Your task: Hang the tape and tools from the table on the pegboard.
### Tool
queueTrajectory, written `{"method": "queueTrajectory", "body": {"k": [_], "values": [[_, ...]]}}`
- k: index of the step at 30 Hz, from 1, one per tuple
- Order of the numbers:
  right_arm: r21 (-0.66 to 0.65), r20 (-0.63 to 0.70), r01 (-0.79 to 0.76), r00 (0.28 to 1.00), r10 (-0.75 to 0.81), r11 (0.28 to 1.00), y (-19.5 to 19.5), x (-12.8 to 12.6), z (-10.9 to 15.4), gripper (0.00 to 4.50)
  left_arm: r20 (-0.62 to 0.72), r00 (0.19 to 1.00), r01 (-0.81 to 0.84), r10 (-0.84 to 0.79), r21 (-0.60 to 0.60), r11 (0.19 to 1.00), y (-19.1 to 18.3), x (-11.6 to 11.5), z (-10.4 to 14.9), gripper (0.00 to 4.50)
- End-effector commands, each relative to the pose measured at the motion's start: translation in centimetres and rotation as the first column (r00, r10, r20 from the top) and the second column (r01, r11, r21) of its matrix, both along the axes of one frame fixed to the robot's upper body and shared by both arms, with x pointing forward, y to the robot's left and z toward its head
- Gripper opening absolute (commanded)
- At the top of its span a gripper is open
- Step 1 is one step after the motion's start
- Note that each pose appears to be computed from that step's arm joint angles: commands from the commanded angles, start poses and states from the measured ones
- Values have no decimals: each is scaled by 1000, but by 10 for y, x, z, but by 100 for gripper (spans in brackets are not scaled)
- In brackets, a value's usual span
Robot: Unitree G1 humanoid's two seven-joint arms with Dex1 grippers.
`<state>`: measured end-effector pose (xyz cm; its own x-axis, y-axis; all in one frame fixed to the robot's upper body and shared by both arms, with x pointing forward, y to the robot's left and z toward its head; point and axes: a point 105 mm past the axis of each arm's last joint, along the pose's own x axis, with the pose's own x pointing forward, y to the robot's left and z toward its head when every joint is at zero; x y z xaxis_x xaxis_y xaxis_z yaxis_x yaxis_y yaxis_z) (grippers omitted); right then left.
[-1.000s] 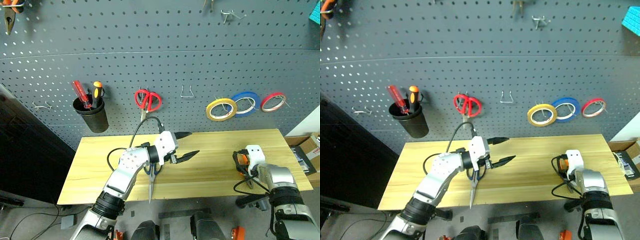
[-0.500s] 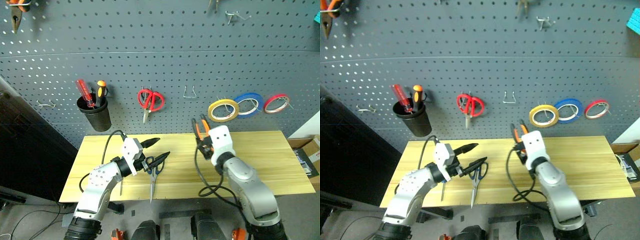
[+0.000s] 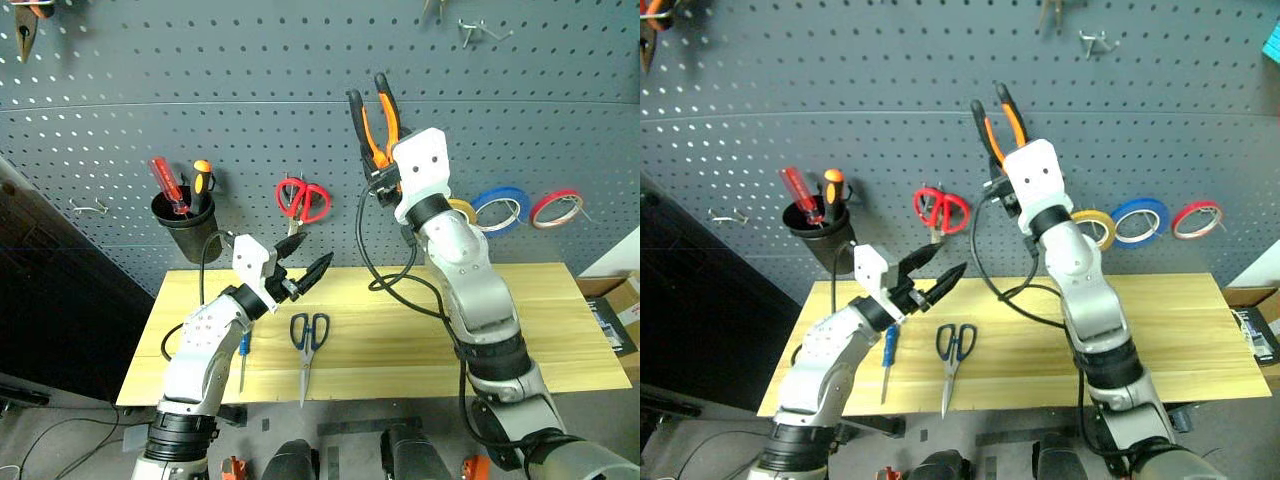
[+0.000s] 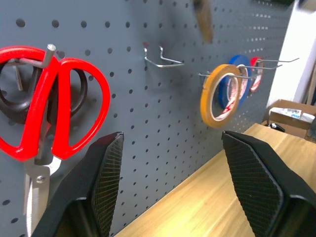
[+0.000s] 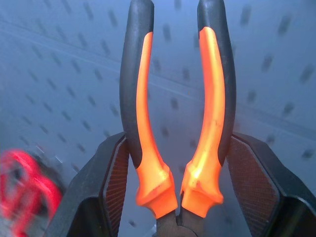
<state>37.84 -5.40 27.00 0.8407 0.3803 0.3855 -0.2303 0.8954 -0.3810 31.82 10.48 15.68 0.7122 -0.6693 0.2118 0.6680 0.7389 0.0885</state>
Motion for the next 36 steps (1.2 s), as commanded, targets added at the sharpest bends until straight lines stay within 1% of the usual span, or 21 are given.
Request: {"method": "queueTrajectory", "body": {"k": [1,4,8,13,17,21,24,26,28,29,31,32,34,35,36], "values": [[46,150,-34,988,26,998,5,-1,33,269,77,996,35,-34,-21,999,-10,-6,23,336],[60,169,-24,985,13,998,7,12,34,269,80,996,42,-40,-24,999,-13,-7,26,336],[75,177,-18,984,5,997,9,21,32,269,79,996,39,-37,-26,999,-12,-6,27,336],[104,128,11,991,-25,994,12,32,8,269,79,997,29,-27,-28,999,-11,-4,27,336],[125,77,68,994,-78,990,4,37,-17,269,76,997,25,-22,-31,999,-11,-3,27,336],[121,52,98,993,-105,988,0,37,-36,269,73,997,23,-20,-33,999,-11,-2,26,336],[122,8,120,992,-122,985,-7,37,-49,269,63,998,9,-6,-34,999,-10,1,24,336],[115,-47,120,992,-115,986,-9,38,-60,269,45,999,-10,12,-32,999,-9,4,21,336],[90,-66,108,993,-103,990,-10,34,-67,269,13,1000,-26,26,-20,999,-7,6,15,336],[101,-82,103,992,-95,990,-12,31,-69,269,-11,999,-31,31,-6,1000,-7,7,9,336],[107,-127,99,988,-85,989,-18,23,-76,341,-75,996,-36,38,34,999,-6,7,-5,336],[105,-144,96,986,-80,990,-21,19,-78,362,-102,994,-34,39,57,998,-6,7,-12,336],[85,-184,85,981,-68,993,-25,12,-83,427,-143,988,-45,59,94,995,-4,8,-22,336],[77,-204,82,977,-65,994,-28,8,-85,449,-172,983,-46,64,108,993,-3,8,-28,353],[69,-226,78,972,-60,995,-31,5,-87,450,-196,978,-49,73,127,991,-3,9,-33,372]]}}
